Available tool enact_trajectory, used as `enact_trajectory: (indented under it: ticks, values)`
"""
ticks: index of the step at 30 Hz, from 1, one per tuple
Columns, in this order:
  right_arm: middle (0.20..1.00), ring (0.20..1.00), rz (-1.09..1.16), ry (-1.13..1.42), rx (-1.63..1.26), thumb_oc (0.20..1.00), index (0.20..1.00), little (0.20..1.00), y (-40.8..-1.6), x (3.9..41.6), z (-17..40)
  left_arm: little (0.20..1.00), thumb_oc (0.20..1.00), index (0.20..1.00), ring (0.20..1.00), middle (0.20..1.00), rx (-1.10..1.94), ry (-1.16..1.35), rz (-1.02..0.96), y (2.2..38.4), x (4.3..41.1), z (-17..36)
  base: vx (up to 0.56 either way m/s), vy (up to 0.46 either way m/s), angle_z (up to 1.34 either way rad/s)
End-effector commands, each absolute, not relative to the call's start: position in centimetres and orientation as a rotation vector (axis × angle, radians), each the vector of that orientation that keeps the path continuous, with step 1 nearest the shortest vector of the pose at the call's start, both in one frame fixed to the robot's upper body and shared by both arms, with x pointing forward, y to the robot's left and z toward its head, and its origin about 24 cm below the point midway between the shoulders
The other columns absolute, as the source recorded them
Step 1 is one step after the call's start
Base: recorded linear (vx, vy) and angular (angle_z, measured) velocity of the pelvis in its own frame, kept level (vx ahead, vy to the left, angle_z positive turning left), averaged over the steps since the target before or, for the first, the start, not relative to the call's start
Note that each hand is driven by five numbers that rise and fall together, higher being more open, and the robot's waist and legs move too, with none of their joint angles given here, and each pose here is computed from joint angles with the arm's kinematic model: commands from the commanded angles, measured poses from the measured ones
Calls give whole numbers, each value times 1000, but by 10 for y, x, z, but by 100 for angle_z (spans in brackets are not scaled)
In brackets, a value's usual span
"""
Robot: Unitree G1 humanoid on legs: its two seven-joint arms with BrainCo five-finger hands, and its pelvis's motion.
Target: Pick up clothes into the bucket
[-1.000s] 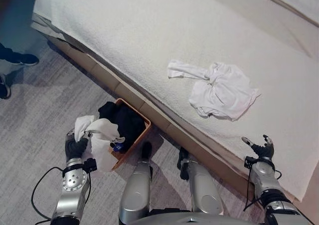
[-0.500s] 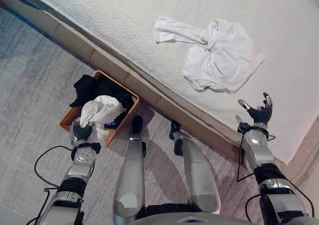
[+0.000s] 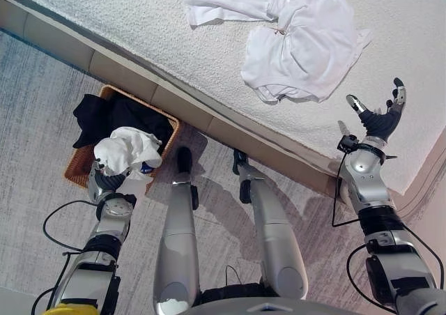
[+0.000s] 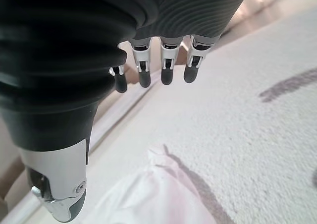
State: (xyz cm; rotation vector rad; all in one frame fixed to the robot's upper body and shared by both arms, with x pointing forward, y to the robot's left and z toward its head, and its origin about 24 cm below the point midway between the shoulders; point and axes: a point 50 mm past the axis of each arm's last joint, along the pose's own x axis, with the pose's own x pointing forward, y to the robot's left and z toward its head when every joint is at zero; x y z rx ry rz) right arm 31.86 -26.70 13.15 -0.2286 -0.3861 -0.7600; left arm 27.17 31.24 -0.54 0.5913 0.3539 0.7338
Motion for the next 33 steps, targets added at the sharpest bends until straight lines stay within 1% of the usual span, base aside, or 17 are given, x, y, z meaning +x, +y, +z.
enact_trajectory:
  ticks: [1, 2, 3, 10, 11, 12, 13, 16, 17, 18, 20, 22, 24, 26, 27, 31, 33]
  values:
    - [1000, 1000, -818, -557, -310, 1000, 1000, 1000, -280, 314, 174, 1000, 1000, 1000, 1000, 1000, 580, 388, 863, 339, 253, -4, 0, 0, 0]
    - [1000, 1000, -817, -558, -310, 1000, 1000, 1000, -280, 314, 174, 1000, 1000, 1000, 1000, 1000, 580, 388, 863, 339, 253, -4, 0, 0, 0]
    - [1000, 1000, -812, -605, -348, 1000, 1000, 1000, -283, 321, 197, 1000, 1000, 1000, 1000, 1000, 592, 399, 860, 341, 249, -6, 0, 0, 0]
    - [1000, 1000, -708, -625, -443, 1000, 1000, 1000, -279, 343, 238, 1000, 1000, 1000, 1000, 1000, 563, 401, 827, 333, 244, -14, 4, -17, -2]
    - [1000, 1000, -668, -601, -525, 1000, 1000, 1000, -281, 353, 256, 1000, 1000, 1000, 1000, 1000, 553, 374, 792, 327, 244, -14, -3, -36, 3]
    - [1000, 1000, -666, -603, -526, 1000, 1000, 1000, -281, 354, 257, 1000, 1000, 1000, 1000, 1000, 550, 374, 793, 327, 244, -14, -8, -62, 6]
    - [1000, 1000, -656, -575, -595, 1000, 1000, 1000, -284, 363, 274, 1000, 1000, 1000, 1000, 1000, 517, 310, 745, 314, 249, -10, -5, -37, 5]
    - [1000, 1000, -653, -502, -696, 1000, 1000, 1000, -292, 374, 296, 1000, 1000, 1000, 1000, 1000, 507, 259, 681, 307, 251, -6, 10, -55, 10]
    - [1000, 1000, -633, -448, -736, 1000, 1000, 1000, -294, 379, 293, 1000, 1000, 1000, 1000, 1000, 506, 260, 646, 302, 251, -8, -9, -41, 13]
    - [1000, 1000, -636, -459, -734, 1000, 1000, 1000, -294, 378, 297, 1000, 1000, 1000, 1000, 1000, 501, 251, 649, 301, 253, -6, 58, -78, 23]
    - [1000, 1000, -645, -319, -833, 1000, 1000, 1000, -310, 382, 295, 1000, 1000, 1000, 1000, 1000, 481, 198, 546, 285, 260, -1, 20, -71, 24]
    - [1000, 1000, -648, -274, -844, 1000, 1000, 1000, -316, 382, 293, 1000, 1000, 1000, 1000, 1000, 463, 185, 519, 279, 262, 0, -11, -55, 26]
    - [1000, 1000, -633, -71, -989, 1000, 1000, 1000, -341, 377, 277, 1000, 1000, 1000, 1000, 1000, 443, 107, 396, 257, 270, 10, -20, -100, 28]
    - [1000, 1000, -612, -20, -1020, 1000, 1000, 1000, -343, 378, 272, 1000, 1000, 1000, 1000, 1000, 422, 83, 350, 248, 272, 14, -14, -66, 39]
    - [1000, 1000, -567, 60, -1053, 1000, 1000, 1000, -345, 378, 259, 1000, 1000, 1000, 1000, 1000, 412, 69, 312, 241, 275, 17, -13, -58, 28]
    - [1000, 1000, -545, 128, -1037, 1000, 1000, 1000, -348, 378, 243, 1000, 1000, 1000, 1000, 1000, 390, 33, 248, 228, 282, 25, -8, -31, 16]
    - [1000, 1000, -492, 201, -1047, 1000, 1000, 1000, -349, 377, 225, 1000, 1000, 1000, 1000, 1000, 372, -20, 202, 219, 290, 38, -15, -35, 4]
